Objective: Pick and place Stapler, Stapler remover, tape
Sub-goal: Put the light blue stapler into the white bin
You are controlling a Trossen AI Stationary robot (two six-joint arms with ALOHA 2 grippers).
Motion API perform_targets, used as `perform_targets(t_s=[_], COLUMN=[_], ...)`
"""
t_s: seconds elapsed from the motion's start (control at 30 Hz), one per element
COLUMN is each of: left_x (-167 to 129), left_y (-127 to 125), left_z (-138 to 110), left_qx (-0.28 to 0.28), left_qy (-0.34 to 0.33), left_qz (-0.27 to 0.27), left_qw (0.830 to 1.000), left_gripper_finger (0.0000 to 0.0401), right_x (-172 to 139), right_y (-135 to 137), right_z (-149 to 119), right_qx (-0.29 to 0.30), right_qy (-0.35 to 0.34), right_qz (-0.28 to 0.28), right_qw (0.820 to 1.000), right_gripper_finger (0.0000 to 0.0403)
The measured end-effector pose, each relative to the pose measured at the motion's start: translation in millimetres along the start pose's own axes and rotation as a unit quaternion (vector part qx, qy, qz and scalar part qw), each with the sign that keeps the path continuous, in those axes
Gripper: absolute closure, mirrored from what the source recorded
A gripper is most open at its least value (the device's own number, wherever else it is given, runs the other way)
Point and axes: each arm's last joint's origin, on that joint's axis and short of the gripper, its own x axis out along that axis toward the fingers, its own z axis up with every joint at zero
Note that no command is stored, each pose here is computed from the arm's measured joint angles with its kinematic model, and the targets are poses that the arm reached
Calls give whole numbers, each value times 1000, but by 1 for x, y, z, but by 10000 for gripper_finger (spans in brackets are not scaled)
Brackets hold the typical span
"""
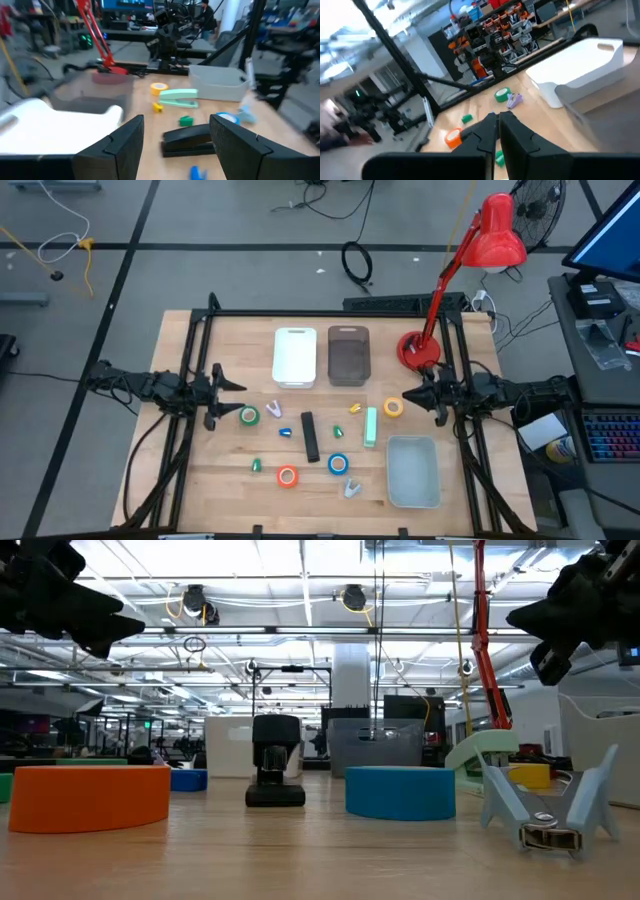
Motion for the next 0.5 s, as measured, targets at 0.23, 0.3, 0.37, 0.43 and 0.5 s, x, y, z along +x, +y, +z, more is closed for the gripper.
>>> perform_targets(t_s=[0.23,0.3,0.37,0.43,0.5], left_x=[0,0,0,0,0], left_y=[1,1,1,1,1], left_z=[0,0,0,0,0], left_qx=[18,11,9,9,10], left_qy=[-1,-1,-1,-1,-1], left_qz=[12,12,12,12,12], left_qw=[1000,1000,1000,1000,1000], left_gripper_finger=[173,173,173,174,173], right_x=[2,4,8,12,19], right_y=[6,9,12,15,21], right_z=[14,18,21,24,30], right_qx=[48,46,42,43,51], right_qy=[-84,-103,-118,-115,-93], right_qz=[4,14,26,37,46], right_qw=[995,993,992,992,993], right_gripper_finger=[387,387,387,387,387])
